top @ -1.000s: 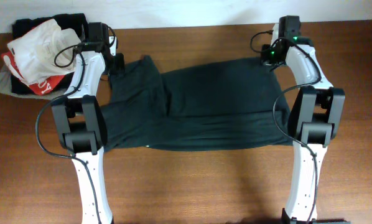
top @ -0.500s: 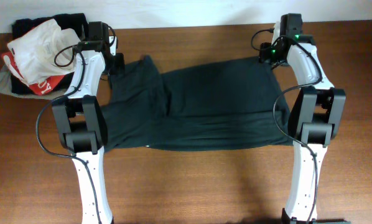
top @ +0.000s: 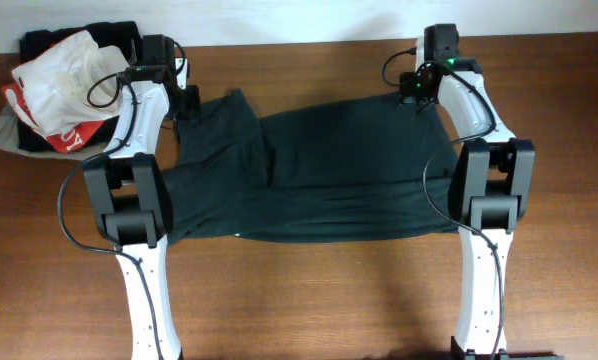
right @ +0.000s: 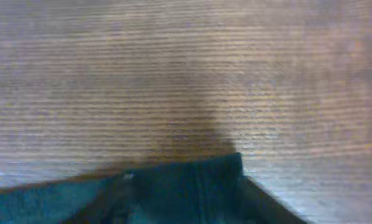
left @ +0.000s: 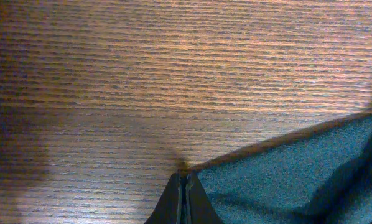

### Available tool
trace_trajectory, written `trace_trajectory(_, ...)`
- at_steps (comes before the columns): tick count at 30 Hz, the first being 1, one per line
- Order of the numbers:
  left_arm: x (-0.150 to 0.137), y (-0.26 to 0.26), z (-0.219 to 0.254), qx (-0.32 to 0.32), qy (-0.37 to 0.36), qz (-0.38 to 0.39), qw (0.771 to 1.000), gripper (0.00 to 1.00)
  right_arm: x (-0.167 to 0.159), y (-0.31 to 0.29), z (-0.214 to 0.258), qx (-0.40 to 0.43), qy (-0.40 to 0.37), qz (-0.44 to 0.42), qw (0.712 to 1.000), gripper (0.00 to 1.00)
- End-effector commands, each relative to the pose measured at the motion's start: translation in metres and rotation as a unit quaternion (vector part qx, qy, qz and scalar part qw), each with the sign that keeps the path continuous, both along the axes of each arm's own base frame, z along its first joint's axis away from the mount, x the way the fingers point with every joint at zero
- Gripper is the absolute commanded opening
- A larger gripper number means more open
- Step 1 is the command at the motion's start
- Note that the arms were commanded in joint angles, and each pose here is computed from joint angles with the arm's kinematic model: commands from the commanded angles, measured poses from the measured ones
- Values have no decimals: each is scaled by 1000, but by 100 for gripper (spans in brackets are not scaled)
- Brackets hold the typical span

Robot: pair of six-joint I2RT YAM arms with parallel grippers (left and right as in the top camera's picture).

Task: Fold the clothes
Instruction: 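Lift the top edge with both grippers and fold it down toward the bottom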

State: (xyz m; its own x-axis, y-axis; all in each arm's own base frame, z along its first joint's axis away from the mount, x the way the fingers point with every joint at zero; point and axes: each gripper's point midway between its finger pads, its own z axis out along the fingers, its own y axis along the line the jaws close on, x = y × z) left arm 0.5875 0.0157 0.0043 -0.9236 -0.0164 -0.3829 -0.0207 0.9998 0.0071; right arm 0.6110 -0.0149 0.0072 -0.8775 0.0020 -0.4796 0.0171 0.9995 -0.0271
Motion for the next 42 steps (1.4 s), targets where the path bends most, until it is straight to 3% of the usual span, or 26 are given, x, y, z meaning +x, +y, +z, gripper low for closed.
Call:
trace_trajectory(1,-13,2,-38,2,41,0,999,1,-5,-12,-26,-19,24,-10,999,25)
trace_trajectory(3,-13,2,-38,2,42,0,999,1,-5,-13,-26,-19,24,-12,999,7)
trace_trajectory(4,-13,2,-38,2,42,0,999,1,-5,-13,-26,-19,24,-13,999,4)
trace_trajectory(12,-24,1,-6,2,50,0,999,0,-4,-21,16,0,7,-55,998,4)
trace_trajectory(18,-51,1,59,-11,58,37,998,0,-26,-39,76,13,25,-92,995,4)
trace_trajectory(23,-62,0,138,-11,4,36,999,1,-49,-37,142,14,24,-93,995,4)
trace_trajectory(27,-76,0,173,-12,-12,36,999,0,-71,-35,177,14,31,-93,995,4)
trace_trajectory(38,-145,5,168,-13,114,60,992,0,-141,-30,177,21,150,-118,981,4)
trace_trajectory(42,-172,19,167,0,163,75,984,0,-151,-29,182,21,160,-118,980,4)
